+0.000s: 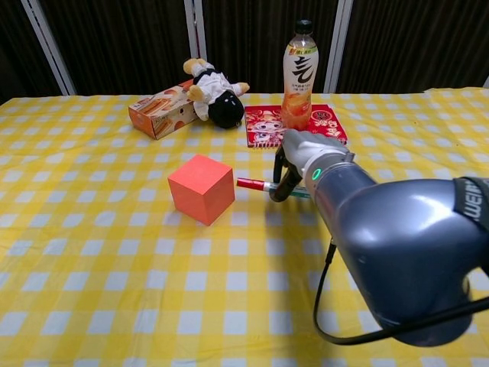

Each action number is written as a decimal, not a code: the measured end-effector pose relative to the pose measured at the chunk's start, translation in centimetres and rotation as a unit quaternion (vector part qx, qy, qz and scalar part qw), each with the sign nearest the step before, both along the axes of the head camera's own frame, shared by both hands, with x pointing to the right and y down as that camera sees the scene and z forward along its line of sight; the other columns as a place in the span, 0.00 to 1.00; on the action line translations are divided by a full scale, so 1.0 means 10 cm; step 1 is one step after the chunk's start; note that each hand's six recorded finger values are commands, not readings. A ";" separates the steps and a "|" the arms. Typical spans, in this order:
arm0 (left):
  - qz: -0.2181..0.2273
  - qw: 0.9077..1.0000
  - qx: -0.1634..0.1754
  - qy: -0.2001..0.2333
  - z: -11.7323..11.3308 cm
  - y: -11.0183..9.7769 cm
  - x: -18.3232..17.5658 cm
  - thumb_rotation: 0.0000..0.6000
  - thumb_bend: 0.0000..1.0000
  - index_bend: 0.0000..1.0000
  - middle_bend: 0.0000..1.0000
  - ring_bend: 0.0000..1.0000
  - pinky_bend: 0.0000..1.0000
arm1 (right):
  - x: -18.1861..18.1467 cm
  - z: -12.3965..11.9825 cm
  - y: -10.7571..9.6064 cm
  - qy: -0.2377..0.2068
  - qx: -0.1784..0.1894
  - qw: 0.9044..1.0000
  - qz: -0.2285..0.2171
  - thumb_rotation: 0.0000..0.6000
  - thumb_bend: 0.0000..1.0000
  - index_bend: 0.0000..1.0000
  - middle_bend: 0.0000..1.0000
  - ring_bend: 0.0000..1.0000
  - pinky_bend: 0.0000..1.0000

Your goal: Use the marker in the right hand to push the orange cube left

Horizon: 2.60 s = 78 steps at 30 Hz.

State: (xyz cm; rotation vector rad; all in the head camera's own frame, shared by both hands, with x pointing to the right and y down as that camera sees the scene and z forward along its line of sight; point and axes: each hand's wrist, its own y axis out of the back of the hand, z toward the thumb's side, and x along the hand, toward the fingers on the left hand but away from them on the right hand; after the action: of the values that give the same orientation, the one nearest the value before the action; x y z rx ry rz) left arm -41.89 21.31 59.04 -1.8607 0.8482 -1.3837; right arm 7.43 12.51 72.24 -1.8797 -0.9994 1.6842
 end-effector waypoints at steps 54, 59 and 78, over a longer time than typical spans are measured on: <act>0.001 1.000 -0.004 -0.018 0.04 0.04 0.06 1.00 0.00 0.00 0.00 0.00 0.02 | 1.42 -0.43 -0.02 0.034 0.038 0.998 -0.043 1.00 0.50 0.60 0.26 0.00 0.02; -0.002 1.000 -0.005 -0.021 0.06 0.03 0.06 1.00 0.00 0.00 0.00 0.00 0.02 | 1.57 -0.36 0.02 0.035 0.024 0.998 -0.043 1.00 0.50 0.60 0.26 0.00 0.02; -0.005 1.000 -0.005 -0.026 0.08 0.03 0.04 1.00 0.00 0.00 0.00 0.00 0.02 | 1.74 -0.20 0.04 0.065 0.015 0.996 -0.059 1.00 0.49 0.16 0.14 0.00 0.00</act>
State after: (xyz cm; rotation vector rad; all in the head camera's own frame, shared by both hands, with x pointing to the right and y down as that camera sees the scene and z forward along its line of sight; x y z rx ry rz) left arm -41.51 21.57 59.81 -1.8220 0.8269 -1.4405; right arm 24.80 12.94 70.19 -1.7493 -0.8413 1.6884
